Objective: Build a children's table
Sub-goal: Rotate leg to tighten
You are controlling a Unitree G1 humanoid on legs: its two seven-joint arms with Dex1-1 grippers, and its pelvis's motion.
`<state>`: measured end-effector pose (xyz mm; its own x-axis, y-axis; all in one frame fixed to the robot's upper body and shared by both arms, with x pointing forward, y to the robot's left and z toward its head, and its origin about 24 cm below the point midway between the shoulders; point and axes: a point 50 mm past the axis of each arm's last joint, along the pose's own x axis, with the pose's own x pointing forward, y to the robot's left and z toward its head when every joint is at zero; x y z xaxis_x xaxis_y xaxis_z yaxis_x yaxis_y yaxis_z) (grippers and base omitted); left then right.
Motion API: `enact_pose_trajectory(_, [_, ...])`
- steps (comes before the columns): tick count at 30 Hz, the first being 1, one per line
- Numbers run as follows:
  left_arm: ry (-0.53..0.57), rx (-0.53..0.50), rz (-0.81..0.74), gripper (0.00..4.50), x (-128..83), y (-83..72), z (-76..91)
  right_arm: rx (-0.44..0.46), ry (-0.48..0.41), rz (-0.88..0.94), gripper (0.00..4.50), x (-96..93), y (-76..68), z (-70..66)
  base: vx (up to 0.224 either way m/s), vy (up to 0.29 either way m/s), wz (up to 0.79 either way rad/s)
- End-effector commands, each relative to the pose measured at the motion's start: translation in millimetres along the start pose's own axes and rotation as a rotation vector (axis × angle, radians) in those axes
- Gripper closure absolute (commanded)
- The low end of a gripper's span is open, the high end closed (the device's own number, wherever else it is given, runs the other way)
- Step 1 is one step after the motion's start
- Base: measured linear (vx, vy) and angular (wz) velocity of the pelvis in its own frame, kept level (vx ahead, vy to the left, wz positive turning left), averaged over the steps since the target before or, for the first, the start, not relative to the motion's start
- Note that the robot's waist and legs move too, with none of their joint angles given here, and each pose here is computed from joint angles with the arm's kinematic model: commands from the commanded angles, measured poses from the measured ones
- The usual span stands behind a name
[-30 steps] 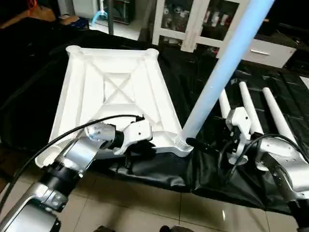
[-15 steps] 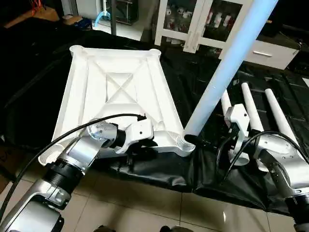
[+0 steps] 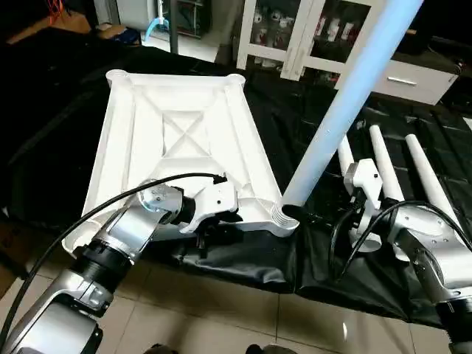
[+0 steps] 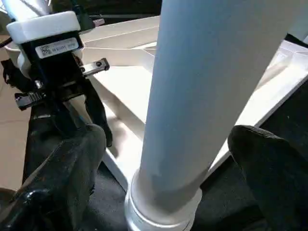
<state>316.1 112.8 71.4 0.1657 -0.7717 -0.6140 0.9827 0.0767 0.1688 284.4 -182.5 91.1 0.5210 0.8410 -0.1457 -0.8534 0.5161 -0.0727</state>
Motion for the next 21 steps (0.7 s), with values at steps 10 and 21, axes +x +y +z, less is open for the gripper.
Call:
enact_pose_trajectory(10, [0.089,-0.039,-0.012,3.86,2.2,2.4,-11.5,-0.015,-0.001,-0.040,0.00,-7.3,-0.6,0.5,0.000,0.000,0.00])
enact_pose_trajectory(21, [0.049,-0.047,-0.043,4.46,3.9,-0.8,-8.3,-0.013,-0.003,-0.038,0.00,-5.1,-6.1,3.3,0.000,0.000,0.00])
